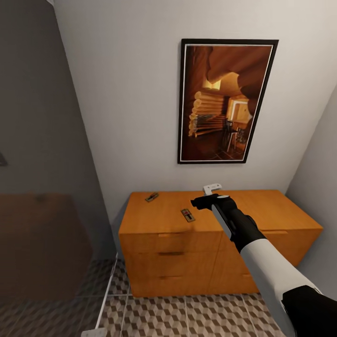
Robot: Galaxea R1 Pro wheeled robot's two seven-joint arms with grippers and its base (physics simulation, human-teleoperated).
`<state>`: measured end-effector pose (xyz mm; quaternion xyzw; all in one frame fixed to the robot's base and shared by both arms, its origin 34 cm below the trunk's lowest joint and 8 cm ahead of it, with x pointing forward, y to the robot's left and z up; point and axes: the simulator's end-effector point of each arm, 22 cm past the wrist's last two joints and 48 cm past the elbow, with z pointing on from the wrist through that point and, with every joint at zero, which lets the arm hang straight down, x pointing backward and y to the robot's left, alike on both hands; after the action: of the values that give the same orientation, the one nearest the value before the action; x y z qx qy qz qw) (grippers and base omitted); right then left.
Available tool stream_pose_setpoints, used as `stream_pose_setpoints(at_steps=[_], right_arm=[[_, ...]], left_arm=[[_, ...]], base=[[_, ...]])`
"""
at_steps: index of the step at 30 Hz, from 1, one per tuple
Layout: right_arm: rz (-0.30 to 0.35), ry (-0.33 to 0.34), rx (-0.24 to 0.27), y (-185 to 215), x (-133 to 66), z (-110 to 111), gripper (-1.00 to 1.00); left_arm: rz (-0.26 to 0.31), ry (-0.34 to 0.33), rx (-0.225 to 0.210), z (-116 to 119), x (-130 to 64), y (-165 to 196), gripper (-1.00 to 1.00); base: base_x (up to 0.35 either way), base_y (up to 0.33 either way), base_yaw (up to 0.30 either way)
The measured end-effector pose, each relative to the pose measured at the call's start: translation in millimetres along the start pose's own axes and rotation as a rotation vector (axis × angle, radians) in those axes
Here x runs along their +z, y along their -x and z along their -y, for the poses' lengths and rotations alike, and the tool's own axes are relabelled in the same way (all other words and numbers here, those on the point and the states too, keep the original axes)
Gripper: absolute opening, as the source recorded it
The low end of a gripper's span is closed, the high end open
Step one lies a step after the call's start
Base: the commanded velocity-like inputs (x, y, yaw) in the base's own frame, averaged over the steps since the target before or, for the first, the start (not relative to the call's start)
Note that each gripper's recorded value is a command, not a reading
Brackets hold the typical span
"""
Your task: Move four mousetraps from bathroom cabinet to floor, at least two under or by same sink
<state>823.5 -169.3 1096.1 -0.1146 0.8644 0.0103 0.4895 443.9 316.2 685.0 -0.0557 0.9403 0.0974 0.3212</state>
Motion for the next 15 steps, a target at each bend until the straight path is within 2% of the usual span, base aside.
stream_pose_setpoints(at_steps=[15], right_arm=[[-0.020, -0.001, 0.005, -23.7, 13.4, -0.4, 1.00]], left_arm=[[0.000, 0.000, -0.001, 0.0, 0.2, -0.1, 1.00]], base=[[0.027, 0.000, 0.000]])
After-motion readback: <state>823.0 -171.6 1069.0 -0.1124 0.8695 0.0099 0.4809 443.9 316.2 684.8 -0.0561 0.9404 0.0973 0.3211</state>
